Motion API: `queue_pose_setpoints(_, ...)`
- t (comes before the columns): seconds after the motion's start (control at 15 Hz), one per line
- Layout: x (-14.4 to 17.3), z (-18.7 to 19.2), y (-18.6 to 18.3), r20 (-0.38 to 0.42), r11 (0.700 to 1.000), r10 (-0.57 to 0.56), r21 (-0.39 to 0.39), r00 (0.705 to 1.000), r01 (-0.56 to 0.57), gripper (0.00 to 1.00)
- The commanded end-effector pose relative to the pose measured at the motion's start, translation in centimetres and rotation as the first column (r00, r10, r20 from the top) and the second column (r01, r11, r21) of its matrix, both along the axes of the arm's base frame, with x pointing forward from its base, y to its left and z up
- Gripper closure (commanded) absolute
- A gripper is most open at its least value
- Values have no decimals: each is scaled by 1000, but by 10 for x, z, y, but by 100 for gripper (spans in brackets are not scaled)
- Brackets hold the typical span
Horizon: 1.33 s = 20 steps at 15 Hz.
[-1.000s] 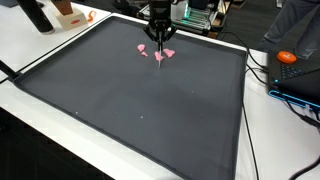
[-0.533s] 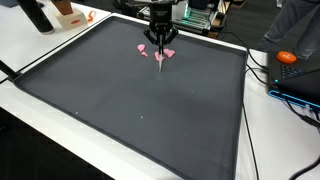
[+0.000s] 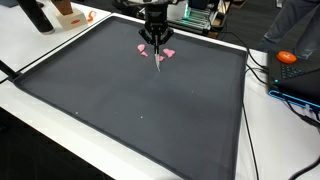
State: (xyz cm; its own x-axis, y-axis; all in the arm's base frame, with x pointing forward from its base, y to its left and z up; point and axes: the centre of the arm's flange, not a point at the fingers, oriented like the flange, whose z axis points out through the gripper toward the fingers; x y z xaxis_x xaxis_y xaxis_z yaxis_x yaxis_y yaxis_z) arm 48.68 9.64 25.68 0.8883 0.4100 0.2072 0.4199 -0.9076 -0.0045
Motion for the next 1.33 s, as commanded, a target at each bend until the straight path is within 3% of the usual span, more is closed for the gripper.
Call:
queue_pose_setpoints(0.0,-26,-28,-18,-130,999,-25,-29,991,22,99)
queue_pose_setpoints(0.6,-55,-22,-40,-205,993,-87,-101,975,67,99)
queue_pose_setpoints(1.27,-70,34,-25,-92,996,-74,-61,993,68,99)
